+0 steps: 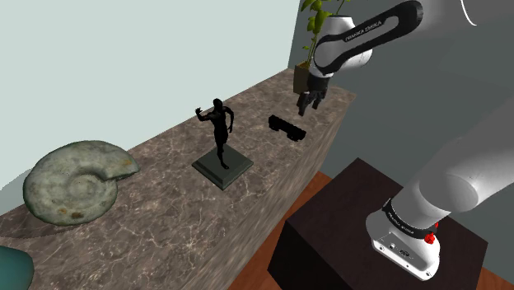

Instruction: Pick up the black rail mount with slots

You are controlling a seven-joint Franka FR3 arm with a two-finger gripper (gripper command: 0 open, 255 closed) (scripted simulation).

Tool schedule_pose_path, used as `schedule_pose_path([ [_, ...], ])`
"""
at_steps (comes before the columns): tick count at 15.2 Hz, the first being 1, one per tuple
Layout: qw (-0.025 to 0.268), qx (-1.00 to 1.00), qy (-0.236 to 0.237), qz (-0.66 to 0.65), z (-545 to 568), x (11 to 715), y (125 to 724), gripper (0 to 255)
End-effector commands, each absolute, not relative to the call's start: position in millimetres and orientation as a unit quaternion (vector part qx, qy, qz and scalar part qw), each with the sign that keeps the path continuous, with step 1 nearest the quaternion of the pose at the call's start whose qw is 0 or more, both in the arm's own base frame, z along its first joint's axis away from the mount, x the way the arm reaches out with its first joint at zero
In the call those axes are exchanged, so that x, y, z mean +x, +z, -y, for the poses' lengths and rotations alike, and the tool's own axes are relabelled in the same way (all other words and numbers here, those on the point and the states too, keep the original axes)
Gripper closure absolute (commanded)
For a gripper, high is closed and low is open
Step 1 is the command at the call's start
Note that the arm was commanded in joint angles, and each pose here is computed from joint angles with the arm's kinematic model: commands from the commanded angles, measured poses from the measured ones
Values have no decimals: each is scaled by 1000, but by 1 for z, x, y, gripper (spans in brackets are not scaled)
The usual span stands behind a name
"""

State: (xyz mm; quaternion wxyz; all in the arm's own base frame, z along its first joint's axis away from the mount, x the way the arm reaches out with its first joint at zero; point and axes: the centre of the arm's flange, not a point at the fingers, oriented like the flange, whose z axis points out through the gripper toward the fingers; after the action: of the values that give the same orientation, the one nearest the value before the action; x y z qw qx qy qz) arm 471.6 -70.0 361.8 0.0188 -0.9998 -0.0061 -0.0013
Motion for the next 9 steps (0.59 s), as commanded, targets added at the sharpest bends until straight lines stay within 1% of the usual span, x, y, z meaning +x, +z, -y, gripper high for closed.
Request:
schedule_pose_path([
  [1,17,-1000,-1,8,80,486,341,0],
  [9,13,-1000,0,13,114,548,263,0],
])
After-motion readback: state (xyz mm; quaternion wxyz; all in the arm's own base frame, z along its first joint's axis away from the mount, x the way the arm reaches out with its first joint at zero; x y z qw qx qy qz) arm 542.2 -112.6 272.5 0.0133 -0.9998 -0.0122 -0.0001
